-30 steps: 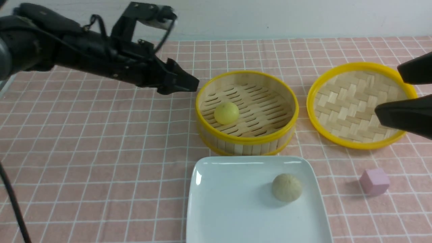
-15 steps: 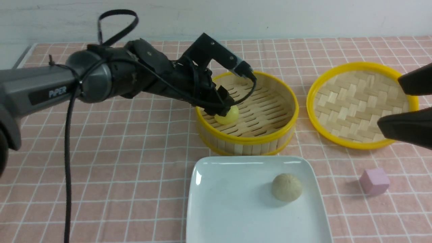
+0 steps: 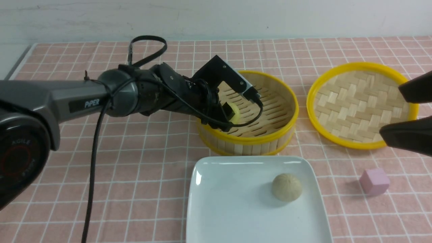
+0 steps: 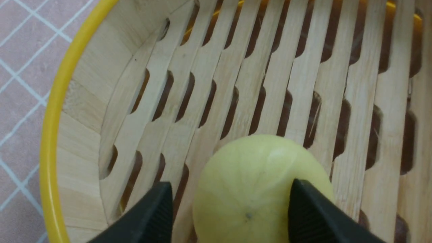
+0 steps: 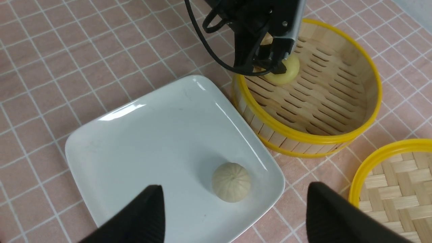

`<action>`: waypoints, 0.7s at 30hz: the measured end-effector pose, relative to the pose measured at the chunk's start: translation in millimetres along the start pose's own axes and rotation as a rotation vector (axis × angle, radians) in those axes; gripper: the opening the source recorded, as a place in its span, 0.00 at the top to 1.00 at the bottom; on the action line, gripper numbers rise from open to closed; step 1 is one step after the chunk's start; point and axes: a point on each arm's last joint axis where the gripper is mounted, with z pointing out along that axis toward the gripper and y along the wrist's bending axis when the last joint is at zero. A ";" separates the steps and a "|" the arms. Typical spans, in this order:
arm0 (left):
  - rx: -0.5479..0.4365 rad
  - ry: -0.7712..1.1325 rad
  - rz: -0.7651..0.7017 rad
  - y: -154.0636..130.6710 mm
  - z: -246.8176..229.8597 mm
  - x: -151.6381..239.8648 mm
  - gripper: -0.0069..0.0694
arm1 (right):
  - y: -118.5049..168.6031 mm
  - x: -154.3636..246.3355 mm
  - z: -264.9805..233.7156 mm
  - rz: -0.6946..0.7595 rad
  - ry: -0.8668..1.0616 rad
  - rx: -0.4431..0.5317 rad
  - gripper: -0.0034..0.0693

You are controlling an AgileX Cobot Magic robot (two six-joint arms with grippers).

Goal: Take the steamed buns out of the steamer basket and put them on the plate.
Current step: Use the left arm to grab the steamed stuffed bun that is closest to it, then use the left arm to put the steamed stuffed bun into the plate

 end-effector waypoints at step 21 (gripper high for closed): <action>-0.074 -0.262 0.007 21.9 -120.4 -76.2 0.88 | -0.2 -0.2 0.0 0.000 -0.003 0.002 0.36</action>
